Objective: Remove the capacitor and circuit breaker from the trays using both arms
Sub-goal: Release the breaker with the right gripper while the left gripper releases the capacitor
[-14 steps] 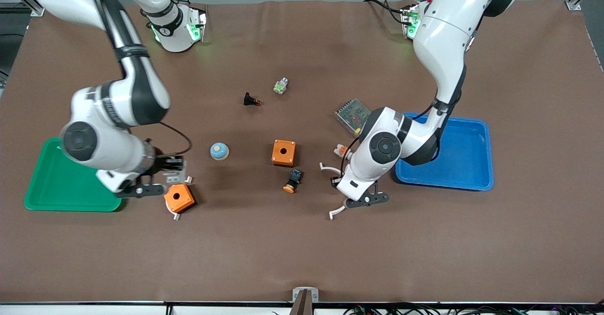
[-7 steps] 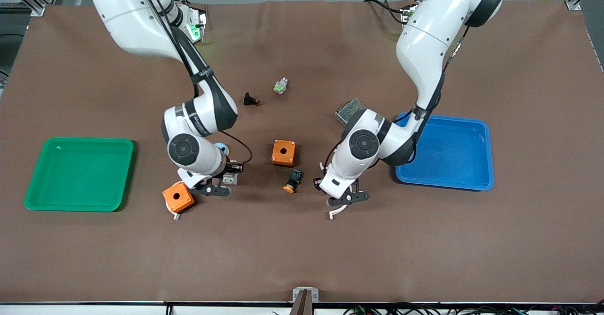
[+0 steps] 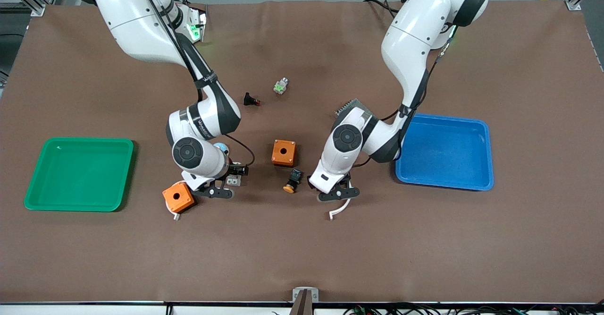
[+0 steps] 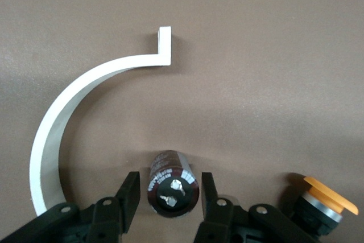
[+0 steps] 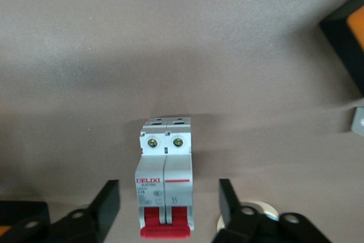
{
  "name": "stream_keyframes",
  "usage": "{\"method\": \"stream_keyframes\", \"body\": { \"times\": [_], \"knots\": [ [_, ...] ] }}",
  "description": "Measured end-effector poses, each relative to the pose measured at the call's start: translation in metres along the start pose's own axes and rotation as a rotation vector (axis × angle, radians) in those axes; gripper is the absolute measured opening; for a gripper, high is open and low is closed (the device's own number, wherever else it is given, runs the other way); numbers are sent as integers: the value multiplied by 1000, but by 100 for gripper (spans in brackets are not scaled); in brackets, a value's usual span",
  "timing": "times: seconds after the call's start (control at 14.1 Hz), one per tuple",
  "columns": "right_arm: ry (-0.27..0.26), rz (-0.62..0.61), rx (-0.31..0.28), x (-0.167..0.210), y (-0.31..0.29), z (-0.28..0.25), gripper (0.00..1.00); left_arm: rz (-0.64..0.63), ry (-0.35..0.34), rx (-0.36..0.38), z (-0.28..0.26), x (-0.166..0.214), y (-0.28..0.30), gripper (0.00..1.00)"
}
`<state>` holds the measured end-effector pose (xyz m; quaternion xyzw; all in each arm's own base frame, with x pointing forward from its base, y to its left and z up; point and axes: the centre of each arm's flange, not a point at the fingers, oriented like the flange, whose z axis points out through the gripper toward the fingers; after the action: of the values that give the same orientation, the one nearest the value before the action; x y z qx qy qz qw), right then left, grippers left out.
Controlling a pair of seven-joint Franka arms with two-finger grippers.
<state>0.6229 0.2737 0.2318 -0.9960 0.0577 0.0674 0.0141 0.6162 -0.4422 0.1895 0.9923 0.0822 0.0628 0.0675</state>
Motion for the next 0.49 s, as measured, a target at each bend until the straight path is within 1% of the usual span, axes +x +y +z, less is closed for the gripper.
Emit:
{"method": "stream_keyframes", "body": {
  "times": [0.07, 0.14, 0.28, 0.35, 0.42, 0.49],
  "knots": [
    [-4, 4, -4, 0, 3, -15, 96, -3, 8, -1, -3, 4, -1, 57],
    [-5, 11, -7, 1, 9, -36, 100, -6, 18, -4, -6, 9, -2, 66],
    [6, 37, -1, 0, 29, -93, 100, -13, 45, -10, -19, 20, -3, 88],
    [11, 48, 5, -4, 40, -122, 100, -14, 59, -19, -29, 25, -1, 97],
    [15, 58, 11, -9, 51, -148, 100, -14, 70, -29, -43, 28, 2, 100],
    [17, 60, 15, -13, 60, -169, 100, -16, 71, -30, -59, 31, 5, 100]
  ]
}}
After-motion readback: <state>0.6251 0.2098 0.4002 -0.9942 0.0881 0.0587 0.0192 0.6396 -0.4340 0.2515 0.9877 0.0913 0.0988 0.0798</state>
